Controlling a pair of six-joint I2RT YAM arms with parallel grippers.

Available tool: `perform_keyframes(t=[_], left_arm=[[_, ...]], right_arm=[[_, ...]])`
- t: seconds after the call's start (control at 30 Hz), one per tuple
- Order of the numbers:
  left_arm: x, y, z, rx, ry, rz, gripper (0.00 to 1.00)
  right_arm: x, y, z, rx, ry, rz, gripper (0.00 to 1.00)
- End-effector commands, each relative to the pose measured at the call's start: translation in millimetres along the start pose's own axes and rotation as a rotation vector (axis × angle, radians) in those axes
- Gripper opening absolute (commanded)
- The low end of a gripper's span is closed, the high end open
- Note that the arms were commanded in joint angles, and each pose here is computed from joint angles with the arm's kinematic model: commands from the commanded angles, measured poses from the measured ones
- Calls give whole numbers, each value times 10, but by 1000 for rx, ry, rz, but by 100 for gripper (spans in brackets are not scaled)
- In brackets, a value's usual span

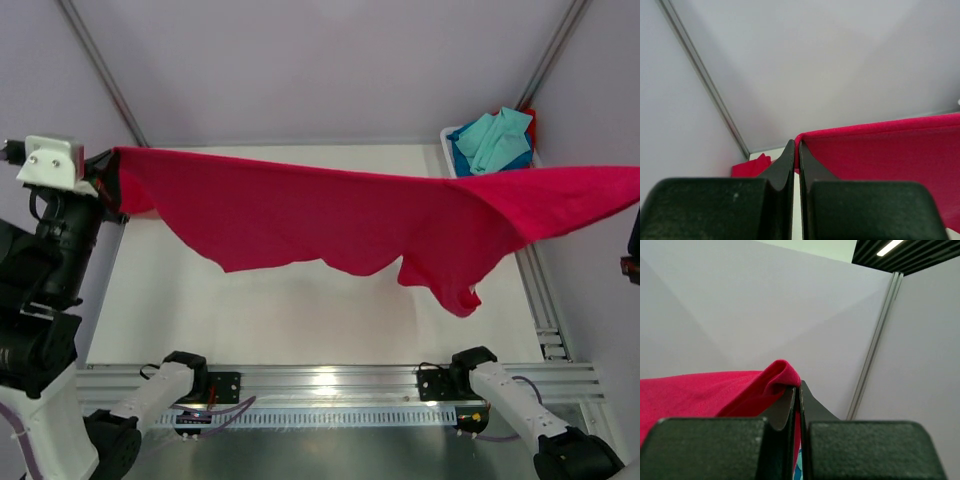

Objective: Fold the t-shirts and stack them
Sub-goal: Flatten out the tshirt

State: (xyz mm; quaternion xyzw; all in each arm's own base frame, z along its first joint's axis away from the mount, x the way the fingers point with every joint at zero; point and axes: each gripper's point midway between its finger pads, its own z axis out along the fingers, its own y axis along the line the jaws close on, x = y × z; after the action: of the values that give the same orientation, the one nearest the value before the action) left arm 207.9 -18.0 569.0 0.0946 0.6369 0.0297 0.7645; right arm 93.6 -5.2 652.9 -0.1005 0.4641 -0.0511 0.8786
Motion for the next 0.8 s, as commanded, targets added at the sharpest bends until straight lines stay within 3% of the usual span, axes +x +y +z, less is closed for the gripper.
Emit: perform_keyframes(t=[0.0, 0.17, 0.37, 0.47, 0.77], left_arm=[[-7, -86, -205, 54, -34, -8, 0], [80, -256, -589, 163, -60, 18, 0], [273, -399, -631, 234, -18, 24, 0], [392, -405, -504, 230, 26, 38, 0], [974, -553, 219, 249, 200, 48, 0]], right_arm=[[-157, 54, -279, -54, -23, 44, 3], [-223, 110, -563, -105, -45, 46, 3], [-187, 233, -642, -168, -39, 67, 3], [31, 240, -449, -141, 25, 61, 3], [1221, 375, 355, -53, 276, -40, 3]])
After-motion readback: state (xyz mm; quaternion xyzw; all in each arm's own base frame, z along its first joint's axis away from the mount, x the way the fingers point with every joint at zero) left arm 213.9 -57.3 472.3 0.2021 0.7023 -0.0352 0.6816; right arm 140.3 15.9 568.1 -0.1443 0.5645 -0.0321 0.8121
